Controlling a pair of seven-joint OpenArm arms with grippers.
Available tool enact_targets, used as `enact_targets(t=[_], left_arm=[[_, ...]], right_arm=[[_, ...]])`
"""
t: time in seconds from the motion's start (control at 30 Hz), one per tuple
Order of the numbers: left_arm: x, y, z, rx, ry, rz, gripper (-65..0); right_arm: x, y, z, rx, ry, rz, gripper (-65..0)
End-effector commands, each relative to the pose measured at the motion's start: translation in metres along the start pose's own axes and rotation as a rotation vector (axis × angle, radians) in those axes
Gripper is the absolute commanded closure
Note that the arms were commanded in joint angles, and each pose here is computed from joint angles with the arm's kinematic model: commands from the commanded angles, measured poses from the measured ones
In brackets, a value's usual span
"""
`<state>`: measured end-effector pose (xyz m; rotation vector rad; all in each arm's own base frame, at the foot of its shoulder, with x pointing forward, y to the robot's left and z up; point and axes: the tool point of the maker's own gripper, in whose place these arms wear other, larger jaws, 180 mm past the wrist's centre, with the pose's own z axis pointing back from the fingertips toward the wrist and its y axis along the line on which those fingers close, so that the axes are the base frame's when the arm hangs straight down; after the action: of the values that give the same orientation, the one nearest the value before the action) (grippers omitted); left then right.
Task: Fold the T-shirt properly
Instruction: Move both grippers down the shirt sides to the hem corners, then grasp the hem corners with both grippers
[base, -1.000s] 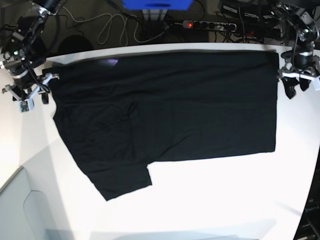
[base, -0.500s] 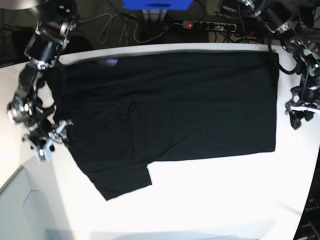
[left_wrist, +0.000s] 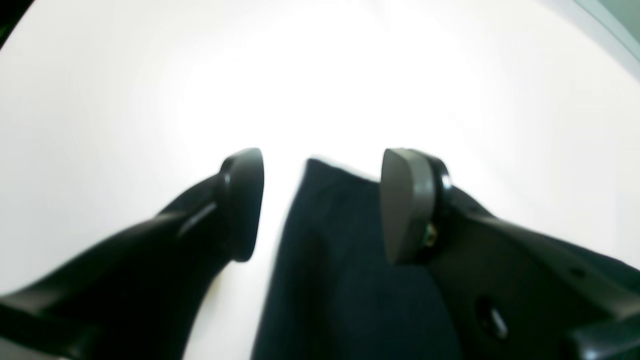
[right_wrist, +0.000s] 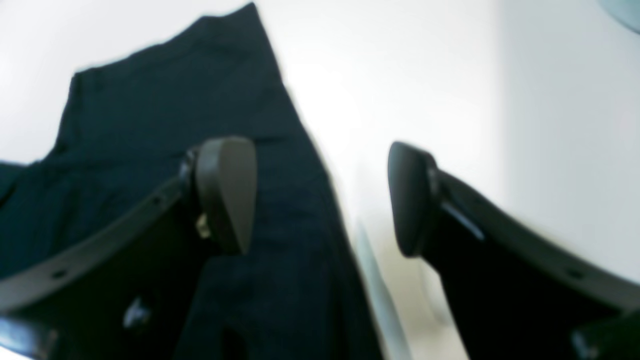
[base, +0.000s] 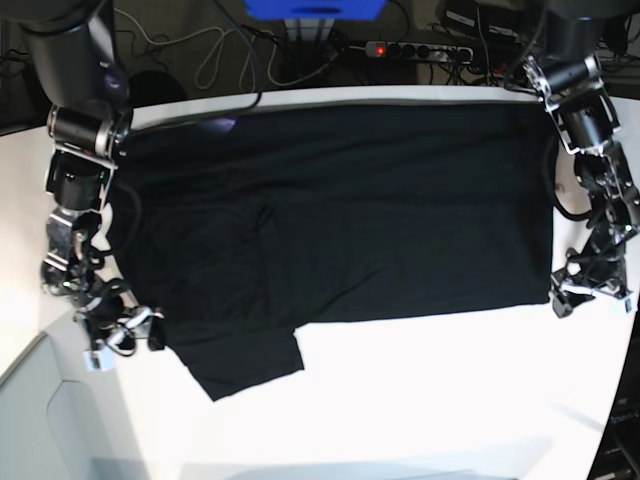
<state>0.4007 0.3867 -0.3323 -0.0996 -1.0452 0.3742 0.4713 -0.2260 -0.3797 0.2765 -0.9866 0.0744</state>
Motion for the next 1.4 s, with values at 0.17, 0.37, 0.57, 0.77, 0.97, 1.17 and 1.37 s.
enact_targets(t=[0.17, 0.37, 0.57, 0.77, 0.97, 1.17, 1.37], left_arm=[[0.009, -0.005, -0.02, -0.004, -0.013, -0.06, -35.6], [-0.001, -0.004, -0.032, 0.001, -0.013, -0.055, -35.6], [-0.017, -0.003, -0.037, 0.006, 0.016, -0.064, -35.6], [-0.021, -0.003, -0.037, 0.007, 0.021, -0.066, -35.7], [-0.043, 0.011, -0.037, 0.037, 0.074, -0.036, -35.7], [-0.062, 0.004, -0.041, 0.031, 0.115, -0.03, -35.7], [-0.073, -0.005, -0.045, 0.04, 0.156, -0.145, -35.7]], right_arm=[[-0.001, -0.019, -0.009, -0.116, -0.039, -0.037, -40.0], [-0.014, -0.023, -0.011, -0.15, -0.01, -0.032, -40.1], [-0.044, 0.002, -0.019, -0.099, 0.066, 0.032, -39.8], [-0.066, 0.013, -0.019, -0.079, 0.108, 0.04, -39.6], [-0.084, 0.013, -0.015, -0.08, 0.134, 0.033, -39.6], [-0.086, 0.009, -0.013, -0.086, 0.139, 0.035, -38.6], [-0.088, 0.009, -0.013, -0.086, 0.144, 0.034, -29.3]])
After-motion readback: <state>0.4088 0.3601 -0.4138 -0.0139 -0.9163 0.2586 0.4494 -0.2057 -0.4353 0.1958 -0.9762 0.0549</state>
